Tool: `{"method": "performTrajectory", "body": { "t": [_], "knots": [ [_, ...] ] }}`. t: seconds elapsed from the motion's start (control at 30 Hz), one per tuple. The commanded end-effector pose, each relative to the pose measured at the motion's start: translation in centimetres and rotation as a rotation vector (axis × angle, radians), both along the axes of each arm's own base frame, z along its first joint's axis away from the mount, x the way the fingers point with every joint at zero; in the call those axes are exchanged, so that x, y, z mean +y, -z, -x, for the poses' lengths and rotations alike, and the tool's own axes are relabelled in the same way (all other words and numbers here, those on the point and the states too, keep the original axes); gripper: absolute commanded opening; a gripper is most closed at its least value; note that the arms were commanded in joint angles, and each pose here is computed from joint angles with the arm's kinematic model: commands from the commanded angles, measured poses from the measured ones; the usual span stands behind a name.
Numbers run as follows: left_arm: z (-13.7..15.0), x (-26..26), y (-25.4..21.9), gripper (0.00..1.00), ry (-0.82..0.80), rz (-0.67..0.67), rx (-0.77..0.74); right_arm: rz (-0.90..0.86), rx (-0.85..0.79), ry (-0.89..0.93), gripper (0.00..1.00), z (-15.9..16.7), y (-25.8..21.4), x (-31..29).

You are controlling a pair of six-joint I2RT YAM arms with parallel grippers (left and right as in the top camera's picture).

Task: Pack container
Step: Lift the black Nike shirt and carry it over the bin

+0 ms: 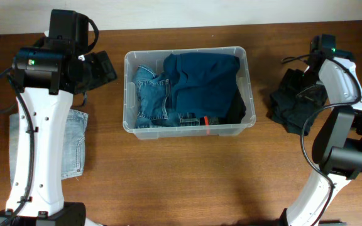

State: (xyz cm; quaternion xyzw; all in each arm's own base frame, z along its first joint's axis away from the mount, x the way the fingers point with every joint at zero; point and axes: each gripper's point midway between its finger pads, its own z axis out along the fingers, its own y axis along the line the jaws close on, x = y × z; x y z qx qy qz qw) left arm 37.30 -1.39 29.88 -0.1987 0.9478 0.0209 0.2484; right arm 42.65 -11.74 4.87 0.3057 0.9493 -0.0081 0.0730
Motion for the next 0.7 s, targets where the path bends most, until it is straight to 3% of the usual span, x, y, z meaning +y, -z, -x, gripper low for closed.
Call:
{"method": "performTrajectory", "body": {
  "t": [0.0,0.4,0.43,0.47,0.67],
  "knots": [
    [-0.1,0.2,0.2,0.99,0.004,-0.006,0.008,-0.046,0.042,0.092,0.98,1.5,2.3,0.7],
    [-0.1,0.2,0.2,0.99,0.004,-0.006,0.008,-0.054,0.092,0.093,0.99,5.5,9.1,1.7],
    [-0.1,0.2,0.2,0.99,0.003,-0.006,0.008,-0.055,0.096,0.092,0.96,5.6,9.2,1.7],
    [-0.1,0.2,0.2,0.99,0.004,-0.006,0.008,-0.054,0.098,0.085,0.87,5.7,9.2,1.7],
    [-0.1,0.2,0.2,0.99,0.004,-0.005,0.008,-0.046,0.102,0.032,0.13,5.1,8.0,1.5]
  ]
}}
